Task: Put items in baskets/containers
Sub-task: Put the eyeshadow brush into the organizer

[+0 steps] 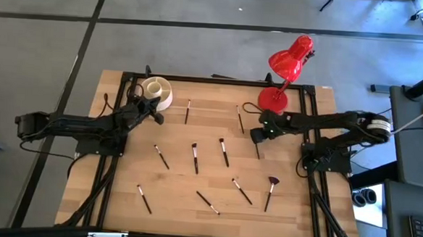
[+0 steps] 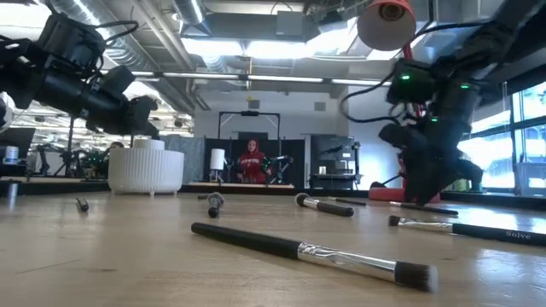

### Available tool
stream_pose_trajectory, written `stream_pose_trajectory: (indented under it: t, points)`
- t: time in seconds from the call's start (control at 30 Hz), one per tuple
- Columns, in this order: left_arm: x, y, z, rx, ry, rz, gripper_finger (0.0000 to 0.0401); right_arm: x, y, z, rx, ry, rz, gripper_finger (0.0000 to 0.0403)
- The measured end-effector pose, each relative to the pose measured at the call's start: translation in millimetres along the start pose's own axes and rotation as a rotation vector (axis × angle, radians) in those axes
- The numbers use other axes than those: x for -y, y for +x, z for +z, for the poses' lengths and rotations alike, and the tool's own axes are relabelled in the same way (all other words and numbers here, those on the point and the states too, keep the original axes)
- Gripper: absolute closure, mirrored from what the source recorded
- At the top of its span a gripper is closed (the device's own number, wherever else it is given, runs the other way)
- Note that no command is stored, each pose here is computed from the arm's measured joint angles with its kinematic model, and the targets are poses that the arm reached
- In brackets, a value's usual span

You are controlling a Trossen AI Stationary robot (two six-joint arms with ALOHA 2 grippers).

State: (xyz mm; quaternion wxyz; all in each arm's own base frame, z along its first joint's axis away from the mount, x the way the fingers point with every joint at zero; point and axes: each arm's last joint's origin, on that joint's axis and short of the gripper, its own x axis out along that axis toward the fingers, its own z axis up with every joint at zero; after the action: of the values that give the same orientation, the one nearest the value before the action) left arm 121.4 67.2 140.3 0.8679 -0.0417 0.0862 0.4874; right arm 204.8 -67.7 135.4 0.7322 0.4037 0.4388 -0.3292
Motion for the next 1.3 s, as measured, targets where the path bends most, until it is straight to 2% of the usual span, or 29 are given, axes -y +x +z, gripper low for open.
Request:
stream_pose_trajectory:
  t: [0.17, 0.27, 0.33, 0.47, 0.63, 0.8, 1.03, 1.17, 1.3]
  points:
    - [-3, 4, 5, 0.04, 0.004, 0.026, 0.0393, -25, -20, 26, 0.058, -0.089, -0.052, 0.0285]
    - [-5, 5, 7, 0.06, -0.003, 0.008, 0.0393, -32, -22, 37, 0.103, -0.128, -0.138, 0.0285]
    - [-6, 6, 7, 0.056, -0.016, -0.001, 0.0393, -39, -23, 46, 0.171, -0.152, -0.155, 0.0285]
    - [-5, 6, 5, 0.034, -0.008, -0.039, 0.0393, -47, -7, 56, 0.249, -0.194, -0.196, 0.0285]
    - [-4, 6, 4, 0.023, -0.002, -0.066, 0.0393, -65, 15, 77, 0.394, -0.202, -0.157, 0.0285]
    - [-3, 6, 3, 0.011, 0.004, -0.108, 0.0393, -70, 39, 91, 0.356, -0.204, -0.206, 0.0285]
    - [-3, 6, -2, -0.037, 0.033, -0.104, 0.0393, -72, 55, 105, 0.193, -0.195, -0.325, 0.0286]
    - [-3, 6, -3, -0.044, 0.041, -0.099, 0.0393, -78, 58, 112, 0.094, -0.222, -0.321, 0.0304]
    - [-3, 6, -3, -0.043, 0.061, -0.1, 0.0393, -83, 58, 116, 0.043, -0.269, -0.28, 0.034]
